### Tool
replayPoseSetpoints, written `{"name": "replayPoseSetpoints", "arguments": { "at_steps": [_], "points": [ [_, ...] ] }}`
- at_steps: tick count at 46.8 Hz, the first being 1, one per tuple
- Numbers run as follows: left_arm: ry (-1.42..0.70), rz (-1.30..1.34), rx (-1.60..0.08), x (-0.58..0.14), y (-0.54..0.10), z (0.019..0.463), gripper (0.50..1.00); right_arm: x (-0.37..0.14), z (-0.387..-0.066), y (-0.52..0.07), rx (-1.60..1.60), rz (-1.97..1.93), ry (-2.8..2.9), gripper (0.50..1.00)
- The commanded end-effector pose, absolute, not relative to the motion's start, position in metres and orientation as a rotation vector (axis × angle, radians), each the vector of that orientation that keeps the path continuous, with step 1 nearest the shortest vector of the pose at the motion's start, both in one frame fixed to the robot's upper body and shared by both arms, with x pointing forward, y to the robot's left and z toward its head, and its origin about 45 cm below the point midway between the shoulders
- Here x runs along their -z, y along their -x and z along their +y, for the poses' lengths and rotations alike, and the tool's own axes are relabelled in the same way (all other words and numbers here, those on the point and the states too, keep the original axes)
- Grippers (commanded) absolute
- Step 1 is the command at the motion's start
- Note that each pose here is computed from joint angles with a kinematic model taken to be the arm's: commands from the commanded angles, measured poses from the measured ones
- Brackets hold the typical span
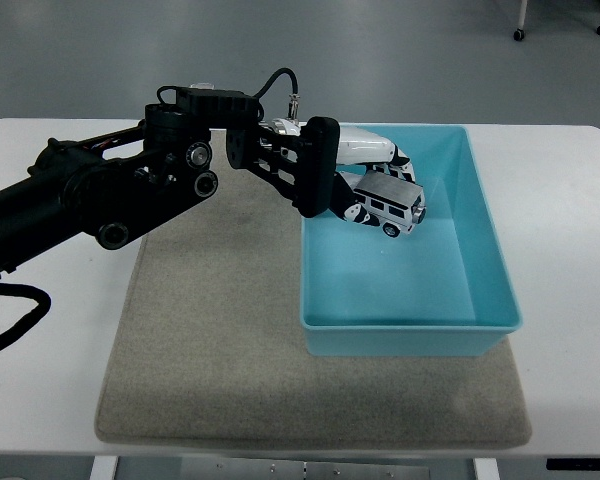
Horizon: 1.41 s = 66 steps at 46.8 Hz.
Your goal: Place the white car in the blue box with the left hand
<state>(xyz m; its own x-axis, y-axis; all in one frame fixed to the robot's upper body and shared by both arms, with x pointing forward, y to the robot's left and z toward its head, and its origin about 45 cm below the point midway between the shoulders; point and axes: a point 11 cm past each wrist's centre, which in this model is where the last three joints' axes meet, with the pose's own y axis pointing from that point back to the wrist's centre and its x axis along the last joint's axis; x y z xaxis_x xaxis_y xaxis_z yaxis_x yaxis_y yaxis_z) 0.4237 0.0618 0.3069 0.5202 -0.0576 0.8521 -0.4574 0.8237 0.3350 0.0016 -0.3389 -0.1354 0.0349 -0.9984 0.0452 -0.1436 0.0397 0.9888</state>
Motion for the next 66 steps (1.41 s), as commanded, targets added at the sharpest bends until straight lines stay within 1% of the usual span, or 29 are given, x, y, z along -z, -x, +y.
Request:
{"name": "replayPoseSetpoints", "arguments": {
  "at_steps": [1, 14, 19, 27, 32, 36, 43, 48, 60, 66],
  "points": [
    [-0.555, -1.012, -0.288, -0.306, -0.424, 0.061, 0.992, 0.135, -0.339, -0.002, 1.078, -1.305, -1.299, 0.936],
    [-0.532, -0.99, -0.319, -0.304, -0.425, 0.063, 0.999, 0.135, -0.339, -0.002, 1.078, -1.305, -1.299, 0.936],
    [-0.501, -0.931, -0.346, -0.304, -0.426, 0.067, 0.996, 0.135, -0.339, -0.002, 1.078, -1.305, -1.299, 0.936],
    [-0.402, -0.741, -0.504, -0.317, -0.445, 0.09, 0.996, 0.135, -0.339, -0.002, 1.078, -1.305, -1.299, 0.936],
    [-0.367, -0.622, -0.651, -0.324, -0.462, 0.111, 0.996, 0.135, -0.339, -0.002, 1.078, -1.305, -1.299, 0.936],
    [-0.33, -0.544, -0.76, -0.334, -0.475, 0.138, 0.996, 0.135, -0.339, -0.002, 1.078, -1.305, -1.299, 0.936],
    [-0.145, -0.35, -0.919, -0.362, -0.489, 0.179, 0.999, 0.135, -0.339, -0.002, 1.078, -1.305, -1.299, 0.936],
    [-0.075, -0.226, -0.987, -0.369, -0.493, 0.213, 0.996, 0.135, -0.339, -0.002, 1.078, -1.305, -1.299, 0.936],
    [0.008, 0.081, -1.148, -0.323, -0.493, 0.281, 0.999, 0.135, -0.339, -0.002, 1.078, -1.305, -1.299, 0.936],
    [0.028, 0.193, -1.17, -0.294, -0.486, 0.294, 0.999, 0.135, -0.339, -0.002, 1.078, -1.304, -1.3, 0.936]
  ]
}}
